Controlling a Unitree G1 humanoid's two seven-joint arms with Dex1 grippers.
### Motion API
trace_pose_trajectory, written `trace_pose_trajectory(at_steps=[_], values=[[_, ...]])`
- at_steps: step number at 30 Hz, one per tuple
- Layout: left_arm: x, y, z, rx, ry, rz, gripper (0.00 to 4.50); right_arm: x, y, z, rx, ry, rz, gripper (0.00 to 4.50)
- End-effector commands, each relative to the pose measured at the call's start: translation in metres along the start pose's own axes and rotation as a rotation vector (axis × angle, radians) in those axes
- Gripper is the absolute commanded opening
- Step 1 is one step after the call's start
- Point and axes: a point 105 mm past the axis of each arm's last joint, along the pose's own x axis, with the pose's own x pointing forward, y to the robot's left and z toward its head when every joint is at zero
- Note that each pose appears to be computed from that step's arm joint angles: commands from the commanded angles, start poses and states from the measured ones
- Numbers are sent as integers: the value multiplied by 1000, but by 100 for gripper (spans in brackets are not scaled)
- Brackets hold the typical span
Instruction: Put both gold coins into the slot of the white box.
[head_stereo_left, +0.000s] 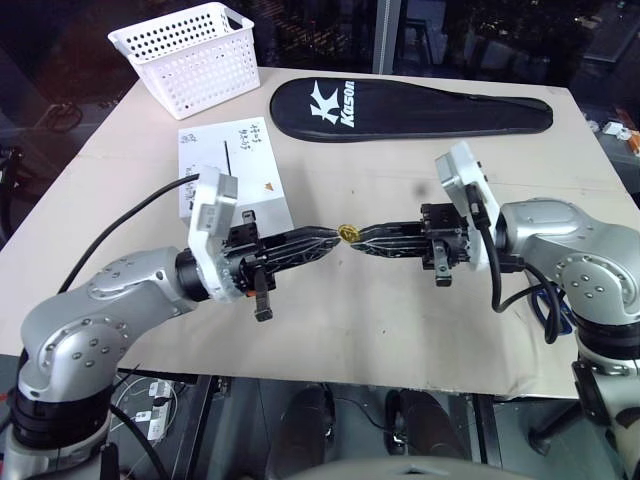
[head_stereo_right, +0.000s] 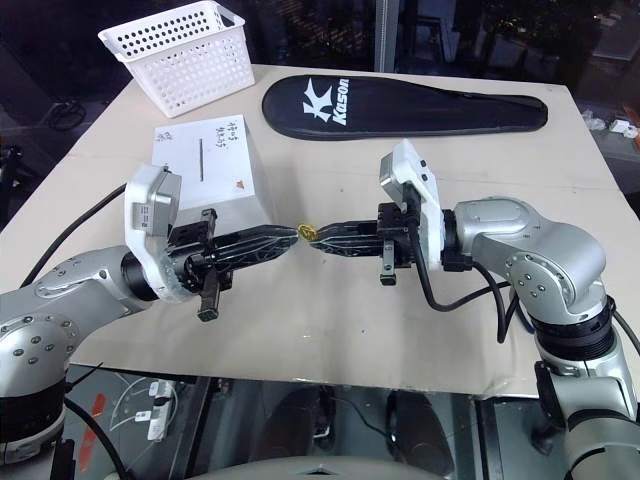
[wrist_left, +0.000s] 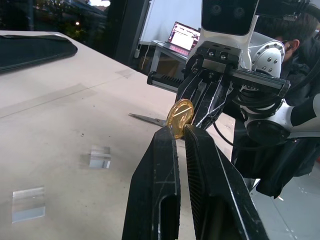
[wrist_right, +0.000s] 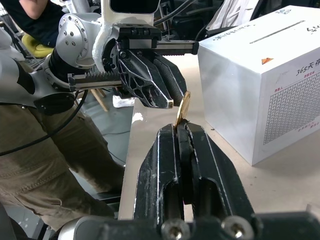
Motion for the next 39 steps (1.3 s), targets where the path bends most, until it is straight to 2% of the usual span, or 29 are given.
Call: trace_pose_trajectory(at_steps=[1,14,21,39], values=[[1,-4,6,37,-13,-6,33,4,15,8,-50,-14,73,0],[-1,-7,7,30,-13,-19,33,2,15,0,-44,-9,65,0],[3,-15,2,7,-1,-67,33,2,14,0,-48,-12,70,0],[2,-17,-7,25,38,-94,33,2,17,2,-56,-18,90,0]])
